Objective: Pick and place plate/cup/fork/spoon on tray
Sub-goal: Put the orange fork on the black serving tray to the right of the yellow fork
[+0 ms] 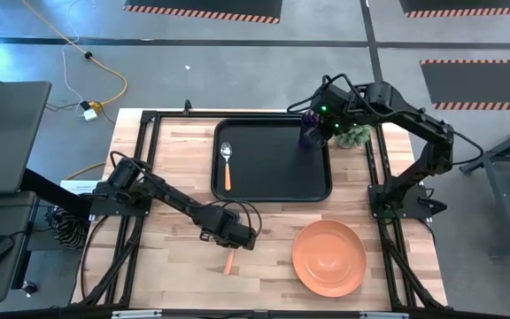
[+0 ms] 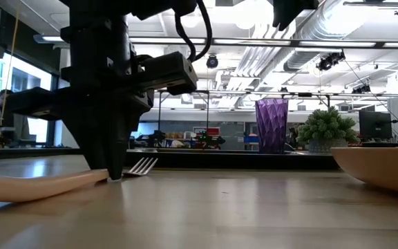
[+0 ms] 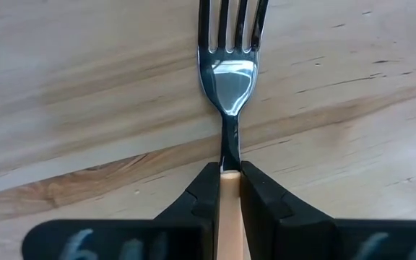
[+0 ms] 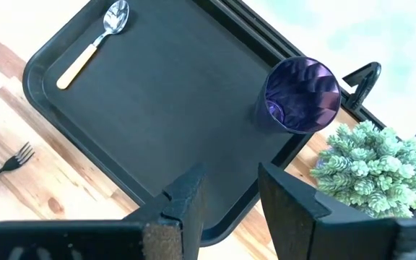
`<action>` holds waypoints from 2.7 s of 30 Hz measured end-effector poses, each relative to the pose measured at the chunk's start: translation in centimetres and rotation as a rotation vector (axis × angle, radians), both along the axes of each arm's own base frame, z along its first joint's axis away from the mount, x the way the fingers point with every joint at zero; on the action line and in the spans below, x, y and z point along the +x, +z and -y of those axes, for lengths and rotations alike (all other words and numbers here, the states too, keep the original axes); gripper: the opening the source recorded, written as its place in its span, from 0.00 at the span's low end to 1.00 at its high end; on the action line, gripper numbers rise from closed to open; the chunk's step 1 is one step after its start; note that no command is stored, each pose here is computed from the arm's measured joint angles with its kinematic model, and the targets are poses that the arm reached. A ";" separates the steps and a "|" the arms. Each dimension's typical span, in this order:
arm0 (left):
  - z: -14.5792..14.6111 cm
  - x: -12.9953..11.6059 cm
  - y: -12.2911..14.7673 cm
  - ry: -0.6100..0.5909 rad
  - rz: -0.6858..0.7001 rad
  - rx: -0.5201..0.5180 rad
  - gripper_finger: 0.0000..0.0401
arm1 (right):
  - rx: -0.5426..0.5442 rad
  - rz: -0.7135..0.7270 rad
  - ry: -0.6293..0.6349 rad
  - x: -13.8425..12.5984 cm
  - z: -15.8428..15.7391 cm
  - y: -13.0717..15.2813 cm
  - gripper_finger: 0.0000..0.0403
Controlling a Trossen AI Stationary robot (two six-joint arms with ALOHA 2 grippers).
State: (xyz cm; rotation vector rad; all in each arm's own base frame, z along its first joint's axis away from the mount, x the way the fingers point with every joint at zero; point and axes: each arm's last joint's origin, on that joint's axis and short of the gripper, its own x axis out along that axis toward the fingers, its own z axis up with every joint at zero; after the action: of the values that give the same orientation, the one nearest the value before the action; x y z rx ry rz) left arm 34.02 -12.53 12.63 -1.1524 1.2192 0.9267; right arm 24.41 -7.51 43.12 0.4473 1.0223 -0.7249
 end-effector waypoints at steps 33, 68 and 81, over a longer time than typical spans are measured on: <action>-1.3 0.9 6.0 -0.047 0.153 -0.019 0.05 | -0.005 -0.015 0.026 0.0 0.0 0.0 0.30; -22.3 -0.9 7.2 0.179 0.114 0.118 0.07 | -0.063 -0.083 0.057 -1.3 3.4 0.0 0.30; -25.3 -2.0 5.1 0.243 0.156 0.112 0.08 | -0.078 -0.096 0.032 -2.1 5.0 0.0 0.30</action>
State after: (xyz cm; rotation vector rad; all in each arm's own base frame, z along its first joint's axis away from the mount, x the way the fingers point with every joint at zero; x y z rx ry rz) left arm 32.05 12.73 17.72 -1.2765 0.9043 1.0512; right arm 22.30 -12.52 43.12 0.3301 1.0847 -0.7608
